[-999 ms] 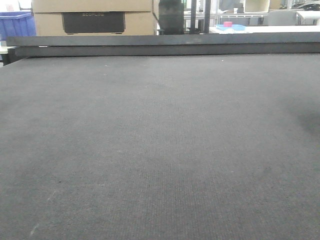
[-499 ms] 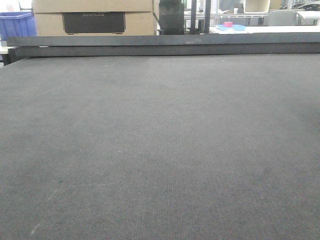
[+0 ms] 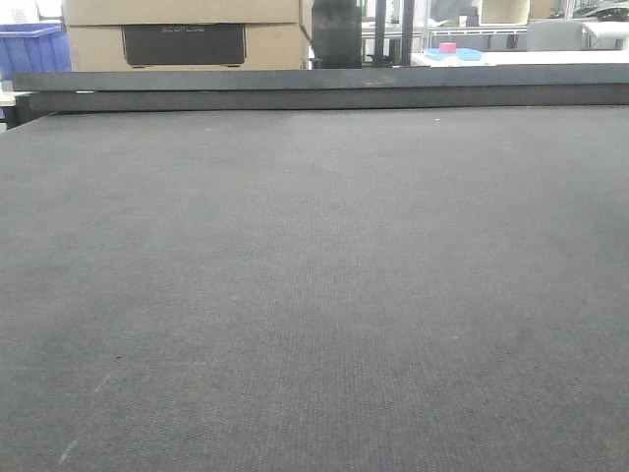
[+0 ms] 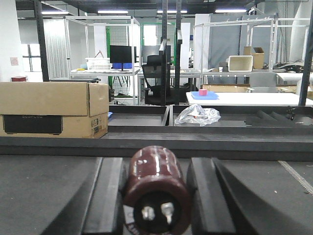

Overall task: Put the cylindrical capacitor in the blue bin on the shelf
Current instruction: 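Lift the orange cylinder and brown capacitor off the table, then drive the base to the steel shelf of blue bins, holding both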

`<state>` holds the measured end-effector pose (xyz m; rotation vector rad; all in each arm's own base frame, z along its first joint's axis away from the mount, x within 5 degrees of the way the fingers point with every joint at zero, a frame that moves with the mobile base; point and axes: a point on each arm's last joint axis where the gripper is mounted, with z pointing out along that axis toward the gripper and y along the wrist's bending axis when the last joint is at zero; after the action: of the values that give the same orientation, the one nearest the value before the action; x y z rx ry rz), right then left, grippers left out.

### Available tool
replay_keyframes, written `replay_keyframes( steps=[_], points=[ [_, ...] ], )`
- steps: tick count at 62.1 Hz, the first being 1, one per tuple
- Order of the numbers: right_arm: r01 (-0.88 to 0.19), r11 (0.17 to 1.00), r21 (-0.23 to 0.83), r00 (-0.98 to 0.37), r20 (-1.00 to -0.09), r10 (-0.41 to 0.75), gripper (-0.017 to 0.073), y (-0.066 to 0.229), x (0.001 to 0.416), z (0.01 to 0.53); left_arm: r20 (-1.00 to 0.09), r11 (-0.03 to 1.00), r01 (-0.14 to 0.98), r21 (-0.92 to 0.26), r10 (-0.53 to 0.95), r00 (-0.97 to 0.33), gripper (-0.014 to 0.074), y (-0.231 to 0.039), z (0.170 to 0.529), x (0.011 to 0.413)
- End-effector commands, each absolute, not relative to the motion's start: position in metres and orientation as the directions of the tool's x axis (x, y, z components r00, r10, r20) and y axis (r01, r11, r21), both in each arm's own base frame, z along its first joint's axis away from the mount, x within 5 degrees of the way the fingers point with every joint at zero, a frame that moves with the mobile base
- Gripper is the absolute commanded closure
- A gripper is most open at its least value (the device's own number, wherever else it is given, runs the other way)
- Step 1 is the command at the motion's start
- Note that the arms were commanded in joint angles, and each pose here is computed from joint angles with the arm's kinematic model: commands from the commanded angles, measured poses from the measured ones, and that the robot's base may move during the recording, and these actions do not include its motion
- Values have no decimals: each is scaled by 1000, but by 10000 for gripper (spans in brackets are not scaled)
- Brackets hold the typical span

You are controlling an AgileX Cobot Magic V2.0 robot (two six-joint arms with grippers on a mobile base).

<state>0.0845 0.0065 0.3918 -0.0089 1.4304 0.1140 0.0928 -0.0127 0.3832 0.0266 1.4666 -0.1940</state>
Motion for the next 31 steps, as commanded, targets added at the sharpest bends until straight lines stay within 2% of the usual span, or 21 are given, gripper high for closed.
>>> replay_keyframes(
  steps=[1, 31],
  points=[
    [-81, 995, 53, 170, -983, 66, 723, 6, 83, 394, -986, 984, 144, -103, -121, 119, 704, -12, 385, 91],
    [-81, 995, 53, 170, -983, 66, 723, 6, 83, 394, -986, 984, 144, -103, -121, 119, 704, -12, 385, 91]
  ],
)
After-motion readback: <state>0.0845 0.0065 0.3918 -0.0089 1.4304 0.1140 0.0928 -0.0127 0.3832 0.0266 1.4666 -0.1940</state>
